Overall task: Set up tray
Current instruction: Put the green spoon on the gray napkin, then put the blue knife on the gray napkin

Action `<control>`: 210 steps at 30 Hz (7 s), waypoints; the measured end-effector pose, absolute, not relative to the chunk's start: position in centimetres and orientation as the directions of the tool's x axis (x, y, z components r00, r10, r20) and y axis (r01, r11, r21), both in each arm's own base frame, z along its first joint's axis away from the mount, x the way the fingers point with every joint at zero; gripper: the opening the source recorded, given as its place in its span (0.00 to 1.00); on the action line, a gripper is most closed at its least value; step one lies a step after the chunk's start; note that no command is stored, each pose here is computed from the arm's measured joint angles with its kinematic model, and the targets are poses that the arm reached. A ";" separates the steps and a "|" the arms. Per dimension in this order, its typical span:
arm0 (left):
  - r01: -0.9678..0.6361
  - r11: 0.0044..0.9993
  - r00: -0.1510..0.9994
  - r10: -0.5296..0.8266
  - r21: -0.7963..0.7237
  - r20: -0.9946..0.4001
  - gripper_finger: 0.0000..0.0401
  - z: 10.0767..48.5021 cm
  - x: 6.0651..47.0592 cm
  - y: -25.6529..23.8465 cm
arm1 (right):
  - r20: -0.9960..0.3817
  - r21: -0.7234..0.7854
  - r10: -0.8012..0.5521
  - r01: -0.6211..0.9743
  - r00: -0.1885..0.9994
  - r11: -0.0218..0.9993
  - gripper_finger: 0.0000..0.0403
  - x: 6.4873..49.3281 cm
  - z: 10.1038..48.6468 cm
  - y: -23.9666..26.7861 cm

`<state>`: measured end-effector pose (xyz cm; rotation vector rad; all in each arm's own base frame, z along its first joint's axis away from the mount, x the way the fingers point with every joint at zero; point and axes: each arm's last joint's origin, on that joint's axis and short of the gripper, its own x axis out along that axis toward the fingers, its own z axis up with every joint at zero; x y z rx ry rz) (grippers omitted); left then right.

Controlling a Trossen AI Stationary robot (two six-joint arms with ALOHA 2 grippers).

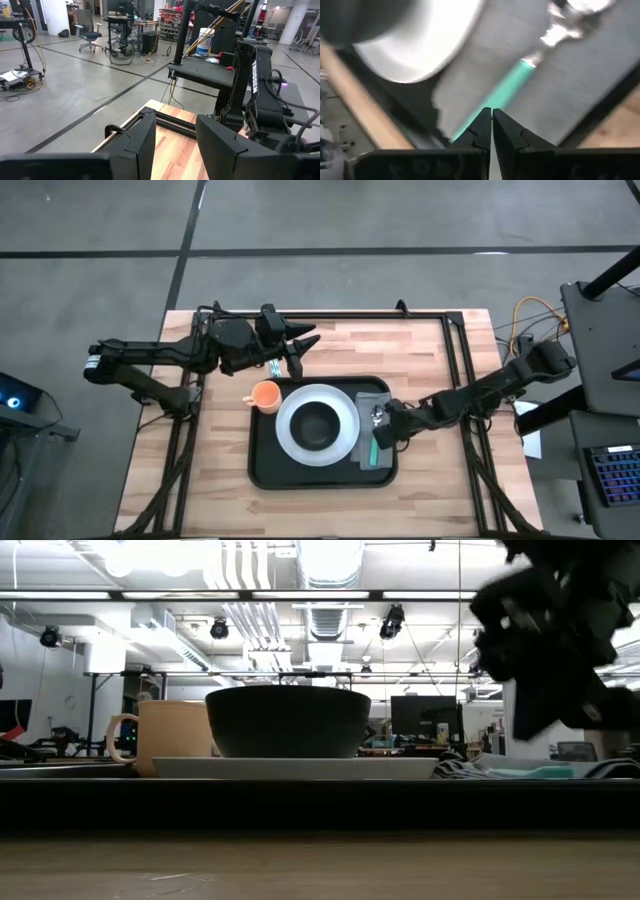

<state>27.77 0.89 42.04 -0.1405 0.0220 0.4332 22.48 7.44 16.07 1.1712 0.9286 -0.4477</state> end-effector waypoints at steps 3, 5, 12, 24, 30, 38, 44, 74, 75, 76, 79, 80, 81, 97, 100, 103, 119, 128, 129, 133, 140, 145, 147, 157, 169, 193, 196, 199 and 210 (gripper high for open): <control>-0.420 0.898 0.908 0.416 -0.131 -0.051 0.30 42.0 27.8 0.9 | -0.780 0.613 0.150 0.694 0.608 0.378 0.02 23.2 17.4 7.5; -0.420 0.898 0.908 0.416 -0.131 -0.052 0.30 42.0 27.8 0.9 | -0.779 0.612 0.149 0.684 0.609 0.397 0.02 23.7 17.6 7.6; -0.420 0.898 0.908 0.417 -0.130 -0.052 0.30 42.0 27.8 0.9 | -0.801 0.585 0.194 0.674 0.566 0.451 0.02 26.2 17.1 8.8; -0.421 0.898 0.907 0.417 -0.128 -0.057 0.30 41.9 27.8 0.9 | -0.826 0.559 0.235 0.688 0.513 0.462 0.02 27.2 15.6 10.3; -0.420 0.898 0.908 0.417 -0.132 -0.049 0.30 42.1 27.7 0.9 | -0.839 0.540 0.243 0.699 0.486 0.468 0.02 27.4 14.9 10.6; -0.418 0.898 0.908 0.417 -0.136 -0.042 0.30 42.3 27.4 0.9 | -0.887 0.460 0.220 0.743 0.406 0.486 0.02 26.5 14.5 10.4; -0.418 0.898 0.908 0.417 -0.136 -0.042 0.30 42.3 27.4 0.9 | -0.884 0.465 0.217 0.735 0.413 0.493 0.02 26.6 14.8 10.4; -0.981 0.128 0.192 0.548 -0.144 -0.814 0.22 29.5 25.4 11.4 | -0.747 0.162 -0.166 0.419 0.643 0.893 0.21 29.1 31.6 -0.2; -0.986 0.115 0.165 0.541 -0.122 -0.825 0.22 29.0 25.5 11.8 | -0.747 0.159 -0.163 0.411 0.644 0.898 0.23 29.1 31.7 -0.2; -0.989 0.102 0.144 0.537 -0.105 -0.831 0.22 28.5 25.6 12.2 | -0.746 0.157 -0.163 0.408 0.646 0.900 0.25 29.1 31.8 -0.2; -0.998 0.055 0.053 0.501 -0.029 -0.864 0.22 27.0 25.3 13.5 | -0.734 0.163 -0.159 0.398 0.660 0.903 0.30 29.2 32.3 -0.1; -0.999 0.042 0.034 0.482 -0.015 -0.875 0.22 26.5 25.4 13.8 | -0.732 0.164 -0.158 0.397 0.662 0.903 0.31 29.2 32.4 -0.1; -1.000 0.023 0.025 0.465 -0.016 -0.885 0.22 26.1 25.5 14.1 | -0.731 0.165 -0.157 0.396 0.664 0.903 0.33 29.2 32.5 -0.1; -0.998 -0.027 -0.062 0.285 0.056 -0.956 0.22 19.4 29.0 16.5 | -0.722 0.154 -0.143 0.359 0.677 0.920 0.33 29.3 32.8 -0.1; -0.998 -0.038 -0.065 0.283 0.057 -0.957 0.22 18.7 29.1 17.0 | -0.723 0.164 -0.134 0.358 0.678 0.919 0.32 29.3 32.8 0.1; -0.997 -0.063 -0.053 0.292 0.037 -0.955 0.22 18.3 29.1 18.0 | -0.725 0.178 -0.113 0.344 0.680 0.922 0.31 29.3 32.8 0.3; -0.992 -0.130 -0.042 0.307 0.002 -0.951 0.22 17.3 28.3 20.2 | -0.726 0.211 -0.066 0.314 0.684 0.926 0.30 29.2 32.9 1.0; -0.987 -0.158 -0.053 0.300 0.005 -0.952 0.22 16.5 27.9 19.9 | -0.726 0.198 -0.067 0.301 0.685 0.933 0.28 29.2 32.9 1.0; -0.987 -0.158 -0.051 0.301 0.003 -0.952 0.22 16.4 27.9 19.9 | -0.726 0.197 -0.067 0.300 0.685 0.933 0.28 29.2 32.9 1.0; -0.987 -0.157 -0.018 0.304 -0.031 -0.953 0.22 16.0 28.0 19.9 | -0.725 0.197 -0.067 0.300 0.685 0.934 0.26 29.2 32.9 1.0; -0.981 -0.179 0.013 0.294 -0.068 -0.956 0.22 14.7 27.6 19.5 | -0.724 0.197 -0.067 0.299 0.687 0.933 0.26 29.2 32.9 1.0; -0.986 -0.152 0.020 0.293 -0.067 -0.956 0.22 14.6 27.6 19.4 | -0.721 0.198 -0.068 0.299 0.689 0.934 0.26 29.2 32.9 1.0; -0.989 -0.126 0.033 0.285 -0.072 -0.958 0.20 14.6 27.7 19.5 | -0.709 0.202 -0.067 0.294 0.702 0.934 0.25 29.4 33.1 1.0; -0.991 -0.079 0.086 0.269 -0.110 -0.959 0.03 14.8 28.1 19.3 | -0.638 0.227 -0.066 0.269 0.767 0.936 0.21 29.9 33.8 1.0; -0.956 0.111 0.295 0.342 -0.273 -0.892 0.01 20.9 32.1 18.1 | -0.603 0.243 -0.212 0.430 0.769 0.870 0.22 28.5 35.0 0.5; -0.756 0.576 0.654 0.685 -0.310 -0.322 0.00 38.5 40.3 8.7 | -0.365 0.151 -0.553 0.634 0.749 0.758 0.55 25.5 30.8 1.0; -0.733 0.603 0.680 0.669 -0.315 -0.300 0.00 38.3 40.7 8.0 | -0.333 0.138 -0.551 0.618 0.765 0.774 0.56 25.3 30.9 0.9; -0.689 0.651 0.725 0.626 -0.318 -0.288 0.00 37.7 41.1 7.5 | -0.318 0.107 -0.543 0.599 0.777 0.794 0.55 24.9 31.2 1.0; -0.505 0.810 0.861 0.498 -0.298 -0.105 0.00 36.5 42.5 5.6 | -0.260 0.055 -0.545 0.575 0.797 0.816 0.52 23.5 32.8 0.8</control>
